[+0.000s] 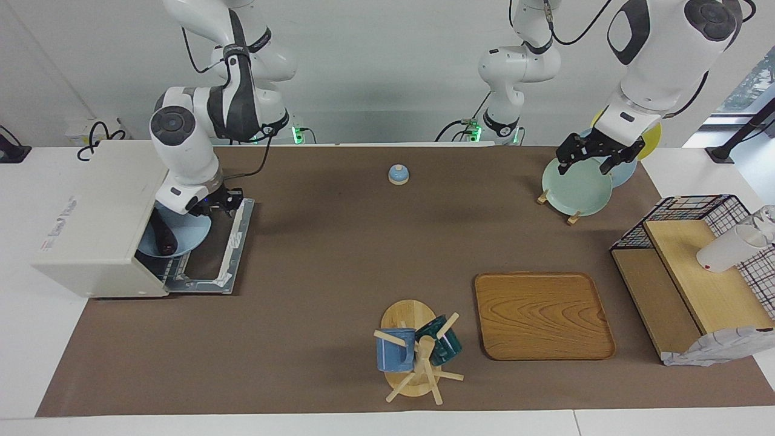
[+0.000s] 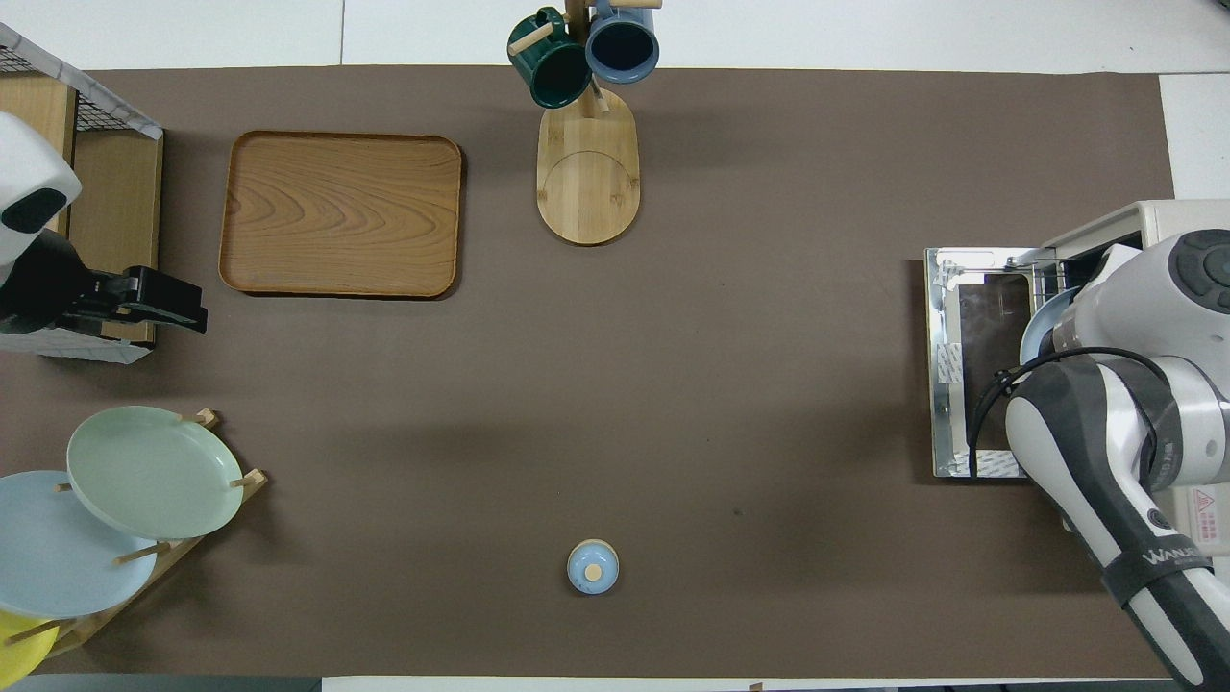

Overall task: Put eggplant into oven
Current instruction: 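Open the right gripper inside the oven and draw it back out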

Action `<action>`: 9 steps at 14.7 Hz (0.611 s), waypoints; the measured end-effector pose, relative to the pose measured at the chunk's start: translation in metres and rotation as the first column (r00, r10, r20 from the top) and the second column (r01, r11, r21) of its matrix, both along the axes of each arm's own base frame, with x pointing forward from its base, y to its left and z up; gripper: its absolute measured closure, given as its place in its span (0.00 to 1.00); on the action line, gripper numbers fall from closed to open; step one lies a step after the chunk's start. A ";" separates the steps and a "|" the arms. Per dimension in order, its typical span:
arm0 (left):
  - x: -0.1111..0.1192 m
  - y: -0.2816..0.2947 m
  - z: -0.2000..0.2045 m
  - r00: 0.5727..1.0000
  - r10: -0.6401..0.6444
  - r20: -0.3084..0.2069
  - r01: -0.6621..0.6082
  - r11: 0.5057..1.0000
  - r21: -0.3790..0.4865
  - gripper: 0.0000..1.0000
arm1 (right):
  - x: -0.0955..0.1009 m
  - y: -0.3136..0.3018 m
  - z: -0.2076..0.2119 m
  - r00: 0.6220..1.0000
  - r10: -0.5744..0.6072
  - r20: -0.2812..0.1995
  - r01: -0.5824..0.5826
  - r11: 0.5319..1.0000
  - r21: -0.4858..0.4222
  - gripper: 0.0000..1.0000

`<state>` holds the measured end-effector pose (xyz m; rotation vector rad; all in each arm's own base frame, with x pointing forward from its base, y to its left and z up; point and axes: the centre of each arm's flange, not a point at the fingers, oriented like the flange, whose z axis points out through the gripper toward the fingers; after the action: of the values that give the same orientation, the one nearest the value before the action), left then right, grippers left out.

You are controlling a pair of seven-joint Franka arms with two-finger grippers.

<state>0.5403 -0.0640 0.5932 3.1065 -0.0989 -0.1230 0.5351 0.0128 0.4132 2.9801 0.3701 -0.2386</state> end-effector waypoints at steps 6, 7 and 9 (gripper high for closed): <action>0.000 0.000 0.000 1.000 0.000 0.000 0.000 1.000 0.000 0.00 | 0.005 0.043 -0.057 0.992 -0.049 0.113 0.045 0.998 0.036 0.99; 0.000 0.000 0.000 1.000 0.000 0.000 0.000 1.000 0.000 0.00 | 0.004 0.044 -0.070 0.993 -0.056 0.104 0.052 0.998 0.037 0.99; 0.000 0.000 0.000 1.000 0.000 0.000 0.000 1.000 0.000 0.00 | 0.005 0.043 -0.083 0.994 -0.060 0.091 0.057 0.998 0.037 0.99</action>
<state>0.5403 -0.0640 0.5932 3.1065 -0.0989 -0.1230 0.5403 0.0556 0.3299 3.0256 0.2796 -0.1013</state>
